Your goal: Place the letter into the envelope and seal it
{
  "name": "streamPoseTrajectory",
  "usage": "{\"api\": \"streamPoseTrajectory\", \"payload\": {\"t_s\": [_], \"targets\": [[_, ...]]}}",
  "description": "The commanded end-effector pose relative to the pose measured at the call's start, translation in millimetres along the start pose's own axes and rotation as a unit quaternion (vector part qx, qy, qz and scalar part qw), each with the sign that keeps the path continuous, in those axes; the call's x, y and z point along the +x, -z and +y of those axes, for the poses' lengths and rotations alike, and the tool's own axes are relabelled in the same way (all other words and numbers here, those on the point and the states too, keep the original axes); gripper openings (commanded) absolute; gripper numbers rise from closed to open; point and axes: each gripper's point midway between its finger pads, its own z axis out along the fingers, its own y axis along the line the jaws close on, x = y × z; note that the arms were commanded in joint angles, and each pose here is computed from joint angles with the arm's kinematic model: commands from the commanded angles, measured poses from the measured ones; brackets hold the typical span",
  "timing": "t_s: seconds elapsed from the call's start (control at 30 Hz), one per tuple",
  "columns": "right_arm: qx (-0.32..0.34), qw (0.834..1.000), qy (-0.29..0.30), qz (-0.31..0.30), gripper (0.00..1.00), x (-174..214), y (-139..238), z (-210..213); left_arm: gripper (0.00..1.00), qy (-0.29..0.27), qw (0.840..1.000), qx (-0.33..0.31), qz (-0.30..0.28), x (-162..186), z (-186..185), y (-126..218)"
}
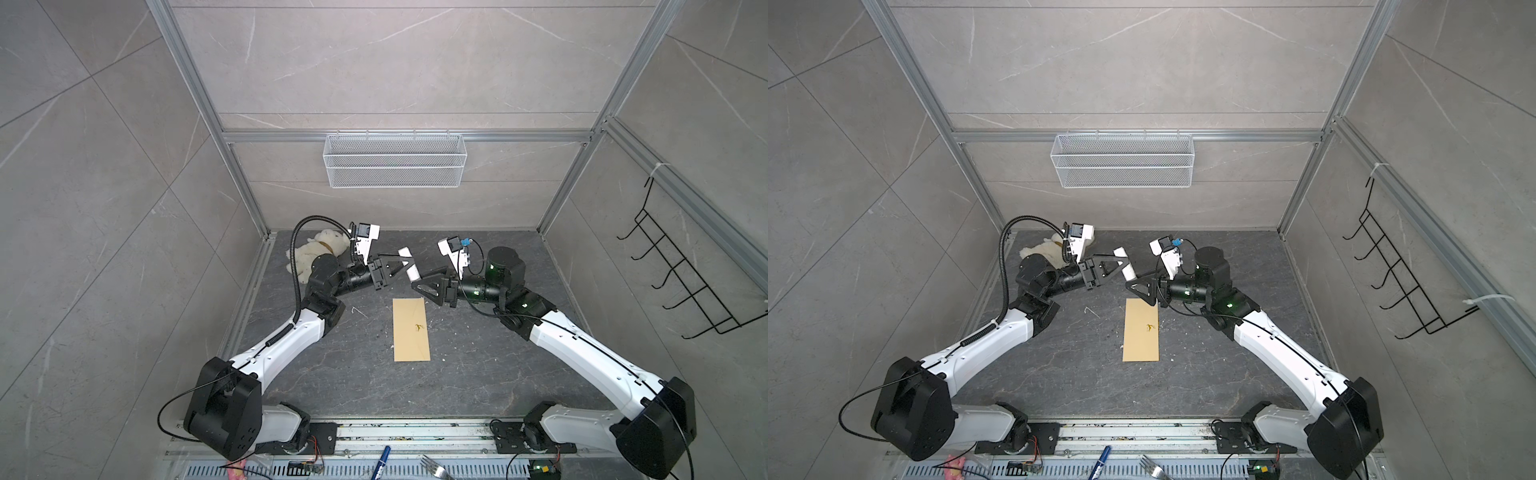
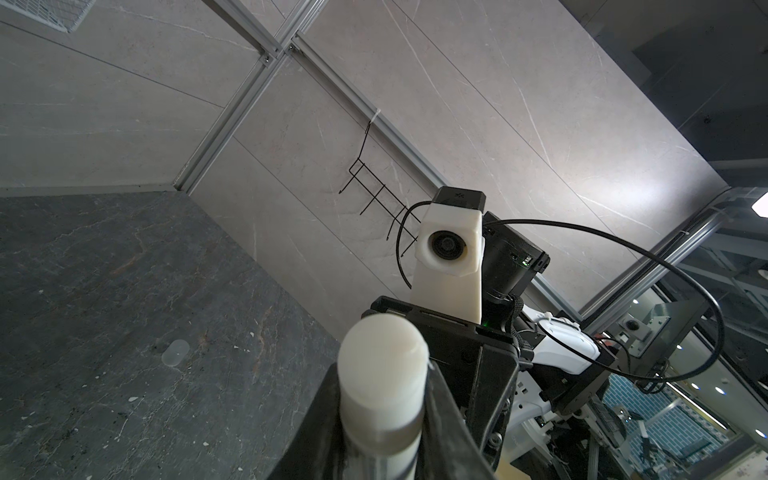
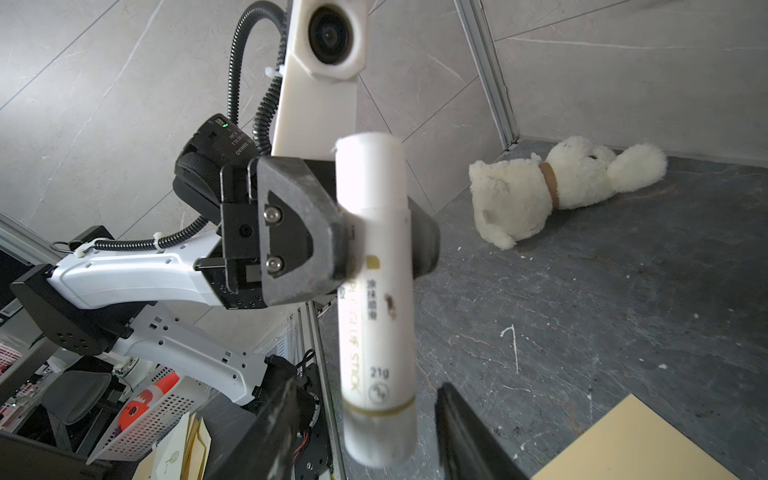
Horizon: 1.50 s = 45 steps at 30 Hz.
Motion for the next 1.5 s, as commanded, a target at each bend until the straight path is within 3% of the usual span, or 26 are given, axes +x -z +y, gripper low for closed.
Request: {"api": "streamPoseTrajectory", "payload": {"t_s": [0.0,0.43,0.63,0.8,0.9,1.0,1.1,1.33,1.4,1.47], "targets": [[-0.017,1.0,0.012,-0.013,0.5,-13.1,-3.4,10.8,0.0,-0.035,0.999,0.025,-0.022,-19.3,-18.5,-1.7],[0.027,0.999,0.013,-0.02,0.22,-15.0,-3.4,-0.5,0.0,-0.032,0.999,0.016,-0.021,-16.7,-13.2,-1.6],[0.121,0.992,0.03,-0.025,0.08,-19.2,4.1,-18.2,0.0,-0.026,0.999,-0.034,-0.012,-10.7,5.4,0.4],[0.248,0.966,0.07,-0.02,0.0,-22.7,11.7,-33.5,0.0,-0.028,0.996,-0.079,-0.005,-6.3,18.5,4.4],[0.338,0.935,0.11,-0.016,0.0,-27.9,16.3,-38.7,0.0,-0.025,0.995,-0.094,-0.001,-3.5,24.5,5.3],[0.426,0.892,0.151,-0.015,0.0,-35.7,19.8,-42.2,0.0,-0.022,0.995,-0.1,0.0,-2.2,28.0,5.2],[0.505,0.841,0.195,-0.011,0.0,-42.0,20.5,-41.4,0.0,-0.015,0.994,-0.109,-0.001,-0.7,33.6,5.3],[0.641,0.702,0.31,0.002,0.0,-48.6,0.6,-24.8,0.0,-0.008,0.993,-0.115,-0.004,-0.5,37.7,4.8],[0.65,0.686,0.327,0.012,0.0,-46.0,-8.8,-23.8,0.0,-0.007,0.993,-0.117,-0.006,-0.4,38.8,5.3],[0.65,0.682,0.334,0.018,0.0,-43.3,-14.9,-24.1,0.0,-0.007,0.993,-0.118,-0.006,-0.4,39.1,5.6]]}}
